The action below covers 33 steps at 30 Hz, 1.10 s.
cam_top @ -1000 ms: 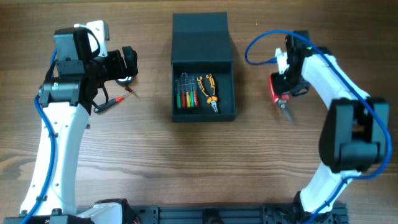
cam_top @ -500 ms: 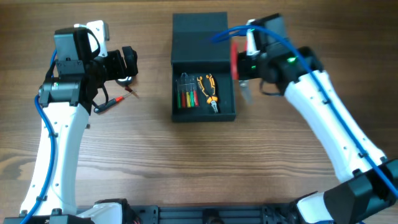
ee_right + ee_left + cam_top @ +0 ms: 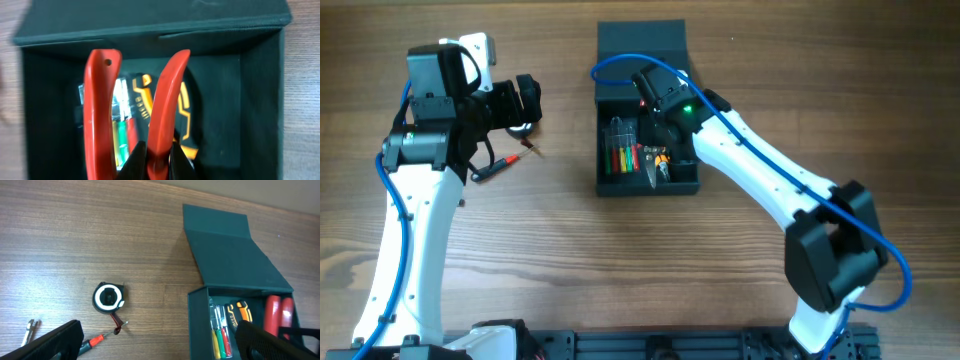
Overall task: Pack container
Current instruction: 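Carry the red shears into the box and lower them, then release the shears and lift the right arm away to the side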
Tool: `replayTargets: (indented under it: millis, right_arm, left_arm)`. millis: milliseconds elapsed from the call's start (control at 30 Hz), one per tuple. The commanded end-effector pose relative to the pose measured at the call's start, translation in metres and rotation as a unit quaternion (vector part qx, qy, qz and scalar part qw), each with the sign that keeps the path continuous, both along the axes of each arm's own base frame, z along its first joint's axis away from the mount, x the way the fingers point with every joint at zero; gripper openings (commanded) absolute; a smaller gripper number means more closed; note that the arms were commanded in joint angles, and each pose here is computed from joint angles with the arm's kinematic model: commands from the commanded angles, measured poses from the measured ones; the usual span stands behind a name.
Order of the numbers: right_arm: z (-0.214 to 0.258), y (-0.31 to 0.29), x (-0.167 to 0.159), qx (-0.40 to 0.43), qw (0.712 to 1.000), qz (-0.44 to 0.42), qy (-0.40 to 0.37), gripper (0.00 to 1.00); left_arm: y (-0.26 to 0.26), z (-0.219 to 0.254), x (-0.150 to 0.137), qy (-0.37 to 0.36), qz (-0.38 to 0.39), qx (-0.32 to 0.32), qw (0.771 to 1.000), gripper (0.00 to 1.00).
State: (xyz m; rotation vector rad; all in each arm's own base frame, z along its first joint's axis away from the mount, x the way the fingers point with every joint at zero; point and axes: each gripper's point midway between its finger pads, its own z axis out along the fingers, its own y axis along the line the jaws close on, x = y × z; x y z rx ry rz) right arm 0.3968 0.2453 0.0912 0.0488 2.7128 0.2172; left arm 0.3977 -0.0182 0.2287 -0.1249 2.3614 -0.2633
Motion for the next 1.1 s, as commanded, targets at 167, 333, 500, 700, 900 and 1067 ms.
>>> replayTargets:
  millis: [167, 333, 500, 700, 900, 1067]
  right_arm:
    - [-0.007, -0.052, 0.023, -0.05, 0.999, -0.002, -0.002, 0.04]
    - [-0.023, -0.06, 0.019, -0.064, 0.998, 0.01, 0.011, 0.04]
    - [-0.04, -0.059, 0.016, -0.072, 0.997, 0.021, 0.03, 0.04]
    - [-0.043, -0.061, 0.013, -0.074, 0.996, 0.022, 0.039, 0.22]
    - [-0.031, -0.058, 0.017, -0.073, 0.996, 0.035, 0.025, 0.6]
    - [0.042, -0.052, 0.034, -0.057, 0.995, 0.059, -0.058, 0.61]
  left_arm:
    - [0.0, 0.011, 0.001, -0.015, -0.008, 0.001, 1.0, 1.0]
    - [0.0, 0.011, 0.001, -0.015, -0.008, 0.001, 1.0, 1.0]
    - [0.0, 0.011, 0.001, -0.015, -0.008, 0.001, 1.0, 1.0]
    - [0.0, 0.011, 0.001, -0.015, -0.008, 0.001, 1.0, 1.0]
    - [0.0, 0.011, 0.001, -0.015, -0.008, 0.001, 1.0, 1.0]
    - [0.0, 0.011, 0.001, -0.015, -0.008, 0.001, 1.0, 1.0]
